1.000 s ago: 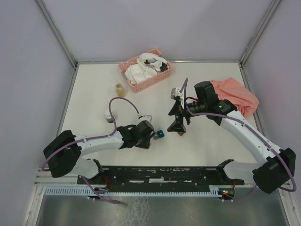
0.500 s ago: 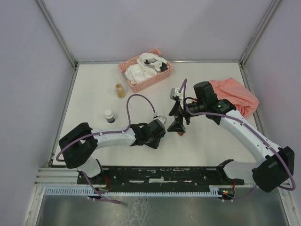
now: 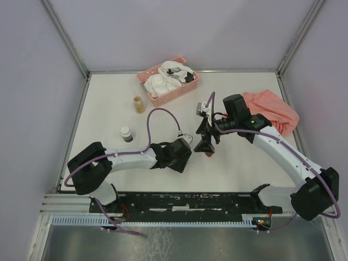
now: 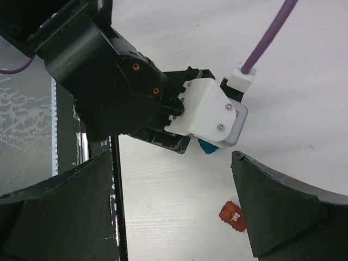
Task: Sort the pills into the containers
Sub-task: Move the pill container to the center of the board.
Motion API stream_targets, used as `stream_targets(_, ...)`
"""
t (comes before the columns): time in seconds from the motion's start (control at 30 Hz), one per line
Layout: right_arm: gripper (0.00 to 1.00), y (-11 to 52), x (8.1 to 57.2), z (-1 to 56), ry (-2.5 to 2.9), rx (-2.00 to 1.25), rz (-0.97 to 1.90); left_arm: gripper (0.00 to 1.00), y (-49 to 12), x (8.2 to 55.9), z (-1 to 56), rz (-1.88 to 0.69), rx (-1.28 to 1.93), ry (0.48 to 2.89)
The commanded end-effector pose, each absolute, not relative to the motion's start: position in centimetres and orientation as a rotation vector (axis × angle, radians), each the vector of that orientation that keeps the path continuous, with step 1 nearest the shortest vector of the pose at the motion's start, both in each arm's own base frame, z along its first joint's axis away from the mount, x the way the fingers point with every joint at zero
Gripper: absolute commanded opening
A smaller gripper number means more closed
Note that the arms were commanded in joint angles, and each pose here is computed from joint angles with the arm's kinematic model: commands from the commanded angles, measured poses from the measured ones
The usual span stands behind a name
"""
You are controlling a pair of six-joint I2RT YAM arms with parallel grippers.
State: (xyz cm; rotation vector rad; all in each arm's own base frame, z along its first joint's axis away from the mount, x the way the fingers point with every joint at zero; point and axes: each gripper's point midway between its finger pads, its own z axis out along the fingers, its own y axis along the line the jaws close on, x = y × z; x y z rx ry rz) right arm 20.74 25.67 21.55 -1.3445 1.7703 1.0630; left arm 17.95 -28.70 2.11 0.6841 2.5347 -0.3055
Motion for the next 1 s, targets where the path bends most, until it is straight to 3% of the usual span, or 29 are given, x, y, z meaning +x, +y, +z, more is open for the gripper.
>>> stream_targets(0.0, 0.99, 25.5, 21.6, 23.5, 1.693, -1.351, 0.999, 0.62, -28.7, 18.6, 5.0, -0.348, 0.646, 2.438)
stream_targets(0.3, 0.99, 25.0, 21.3, 23.6, 1.640, -1.389, 0.977, 0.61, -26.8, 16.9, 9.6, -0.602, 0.413, 2.306)
stream_targets(0.43, 0.99, 24.9, 18.9, 21.3, 1.496, -1.548, 1.035, 0.61, -25.8, 16.6, 11.3, -0.717, 0.309, 2.204)
stream_targets(0.6, 0.99, 23.9, 15.3, 17.4, 1.259, -1.836, 1.115, 0.77, -24.1, 17.4, 13.3, -0.748, 0.207, 2.063)
stream_targets(0.83, 0.67, 24.5, 15.7, 12.4, 1.265, -2.097, 0.956, 0.74, -21.8, 18.6, 12.6, -0.659, 0.098, 2.016)
stream_targets(0.97, 0.41, 25.9, 15.9, 9.7, 1.248, -2.202, 0.840, 0.72, -20.3, 19.2, 12.1, -0.561, 0.061, 2.022)
